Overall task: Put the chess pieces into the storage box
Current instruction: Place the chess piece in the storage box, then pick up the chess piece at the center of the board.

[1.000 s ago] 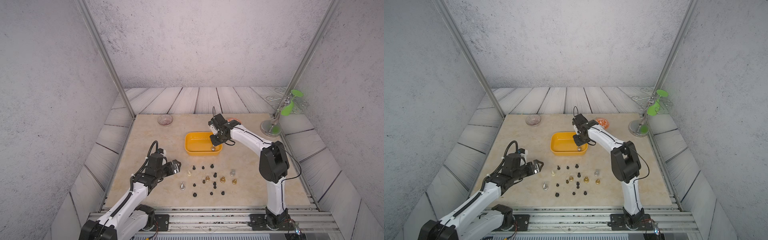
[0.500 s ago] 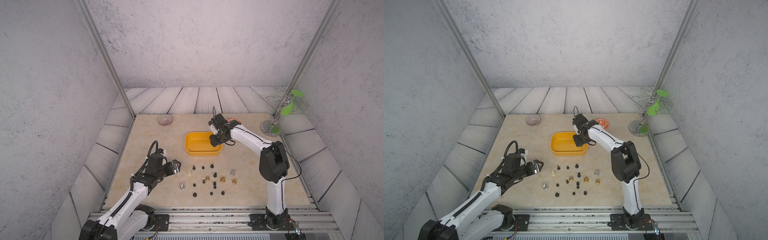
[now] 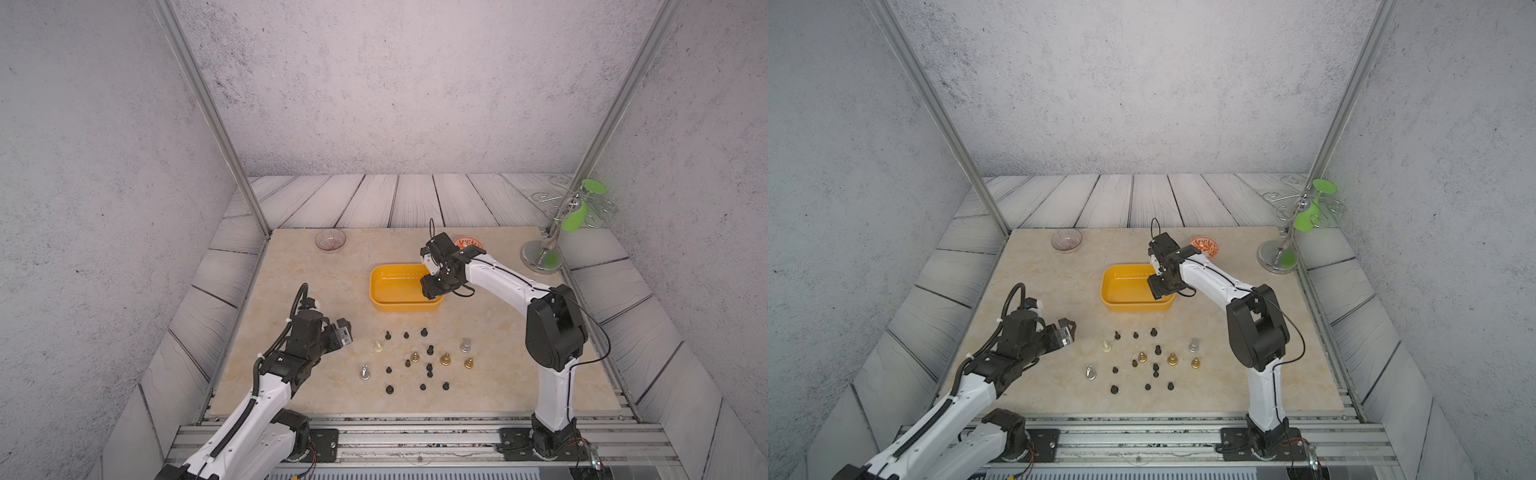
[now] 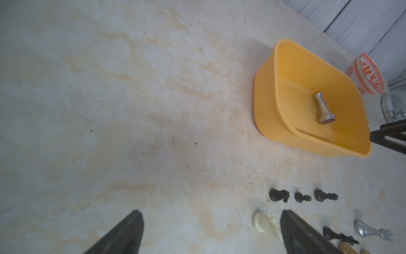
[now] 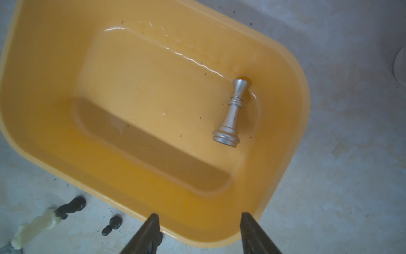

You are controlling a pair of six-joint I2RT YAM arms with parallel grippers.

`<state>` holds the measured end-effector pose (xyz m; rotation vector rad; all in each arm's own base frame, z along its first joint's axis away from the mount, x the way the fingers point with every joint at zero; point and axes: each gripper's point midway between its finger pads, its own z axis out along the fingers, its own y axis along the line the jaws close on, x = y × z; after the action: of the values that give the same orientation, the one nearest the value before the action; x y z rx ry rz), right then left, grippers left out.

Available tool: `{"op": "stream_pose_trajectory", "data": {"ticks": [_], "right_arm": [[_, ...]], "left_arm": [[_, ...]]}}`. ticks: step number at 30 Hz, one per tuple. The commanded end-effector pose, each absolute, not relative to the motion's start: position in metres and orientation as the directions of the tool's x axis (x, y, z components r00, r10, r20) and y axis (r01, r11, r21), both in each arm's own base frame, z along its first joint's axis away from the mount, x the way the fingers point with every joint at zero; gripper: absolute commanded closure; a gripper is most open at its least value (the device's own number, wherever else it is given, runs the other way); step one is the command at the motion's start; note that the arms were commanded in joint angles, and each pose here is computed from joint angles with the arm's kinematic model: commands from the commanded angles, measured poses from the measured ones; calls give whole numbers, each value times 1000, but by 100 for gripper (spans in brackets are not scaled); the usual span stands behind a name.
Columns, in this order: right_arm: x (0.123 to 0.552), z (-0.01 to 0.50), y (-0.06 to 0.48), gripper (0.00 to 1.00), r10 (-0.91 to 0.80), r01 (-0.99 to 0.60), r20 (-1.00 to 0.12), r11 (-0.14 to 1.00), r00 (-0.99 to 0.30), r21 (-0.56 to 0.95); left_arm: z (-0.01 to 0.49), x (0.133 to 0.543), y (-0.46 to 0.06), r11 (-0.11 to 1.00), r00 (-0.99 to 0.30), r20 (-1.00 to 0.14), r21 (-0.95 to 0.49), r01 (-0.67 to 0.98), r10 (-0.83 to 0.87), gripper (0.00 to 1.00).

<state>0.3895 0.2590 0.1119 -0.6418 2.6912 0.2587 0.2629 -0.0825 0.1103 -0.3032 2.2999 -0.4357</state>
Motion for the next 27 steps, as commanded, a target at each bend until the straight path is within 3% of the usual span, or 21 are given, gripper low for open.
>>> {"op": "stream_pose_trajectory", "data": {"ticks": [1,14,22,27], "right_arm": [[383,151,257,38,-354,-457,-462,880,-813,131],[343,161,239,23,-325,-461,-501,871,-802,172],[322,155,224,19,-335,-458,-481,874,-810,162],[312,154,220,18,-326,-453,-480,874,-814,175]], "left_arm": [[110,265,-75,930,-652,-686,-356,-86,-323,1],[124,266,-81,877,-511,-746,-479,-37,-428,1],[109,263,-65,900,-576,-696,-387,-202,-429,1],[124,263,-56,892,-530,-717,-378,-250,-452,1]]}}
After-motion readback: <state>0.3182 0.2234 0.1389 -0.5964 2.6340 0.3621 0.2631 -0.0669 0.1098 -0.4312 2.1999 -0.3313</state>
